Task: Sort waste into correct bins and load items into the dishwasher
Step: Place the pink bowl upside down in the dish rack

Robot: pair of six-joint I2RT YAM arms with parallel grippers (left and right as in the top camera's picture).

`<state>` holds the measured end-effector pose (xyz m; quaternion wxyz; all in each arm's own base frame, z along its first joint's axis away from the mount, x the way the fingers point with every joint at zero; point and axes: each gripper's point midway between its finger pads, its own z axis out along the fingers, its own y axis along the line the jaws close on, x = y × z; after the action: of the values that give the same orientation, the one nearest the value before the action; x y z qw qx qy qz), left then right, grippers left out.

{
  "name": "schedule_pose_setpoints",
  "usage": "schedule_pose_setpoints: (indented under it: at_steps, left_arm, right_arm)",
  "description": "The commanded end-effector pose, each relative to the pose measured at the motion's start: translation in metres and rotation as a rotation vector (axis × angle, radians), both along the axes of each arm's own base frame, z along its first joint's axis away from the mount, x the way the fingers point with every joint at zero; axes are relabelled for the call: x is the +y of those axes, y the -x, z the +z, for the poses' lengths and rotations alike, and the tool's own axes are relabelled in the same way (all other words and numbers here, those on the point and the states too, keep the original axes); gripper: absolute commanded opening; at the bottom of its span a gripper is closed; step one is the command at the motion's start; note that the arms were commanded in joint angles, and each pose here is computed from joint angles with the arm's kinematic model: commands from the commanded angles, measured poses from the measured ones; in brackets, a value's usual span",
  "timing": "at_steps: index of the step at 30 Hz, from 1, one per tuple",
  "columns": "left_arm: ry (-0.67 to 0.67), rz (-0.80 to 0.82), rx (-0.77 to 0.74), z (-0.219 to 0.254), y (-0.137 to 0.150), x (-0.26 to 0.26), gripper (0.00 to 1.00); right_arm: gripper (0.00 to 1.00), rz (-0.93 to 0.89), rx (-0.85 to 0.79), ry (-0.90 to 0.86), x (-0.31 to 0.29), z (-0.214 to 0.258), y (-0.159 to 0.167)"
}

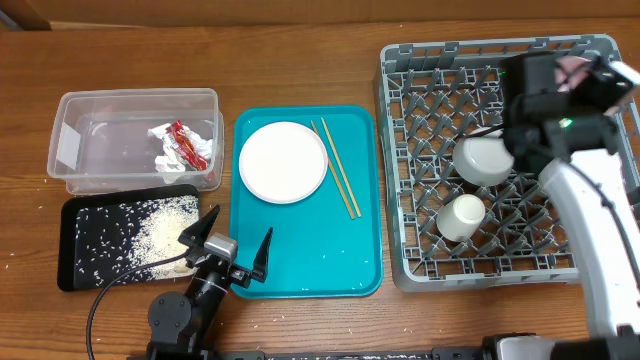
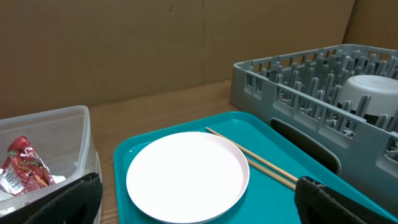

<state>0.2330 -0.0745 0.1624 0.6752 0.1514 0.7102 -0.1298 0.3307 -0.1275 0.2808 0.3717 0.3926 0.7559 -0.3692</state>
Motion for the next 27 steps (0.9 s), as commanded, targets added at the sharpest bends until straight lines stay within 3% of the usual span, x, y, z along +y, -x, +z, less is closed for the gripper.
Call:
schedule_pose_setpoints:
  at_steps: [1,7,12,19,27]
  left_arm:
    - [-0.013,-0.003,-0.016,0.001,0.000,0.000,1.00]
    - [-0.013,-0.003,-0.016,0.001,0.000,0.000,1.00]
    - [-0.013,-0.003,-0.016,0.001,0.000,0.000,1.00]
    - [-0.013,-0.003,-0.016,0.001,0.000,0.000,1.00]
    - [-0.013,-0.003,-0.016,0.001,0.000,0.000,1.00]
  right_arm:
    - [0.04,-0.111,0.108,0.070,-0.038,-0.013,0.010]
    - [0.04,-0.226,0.342,0.124,-0.091,-0.049,0.020]
    - [0.04,-0.258,0.432,0.176,-0.104,-0.061,0.019]
    - [0.04,-0.169,0.432,0.102,-0.083,-0.088,-0.004]
    - [0.04,-0.069,0.596,0.156,-0.061,-0.119,-0.018]
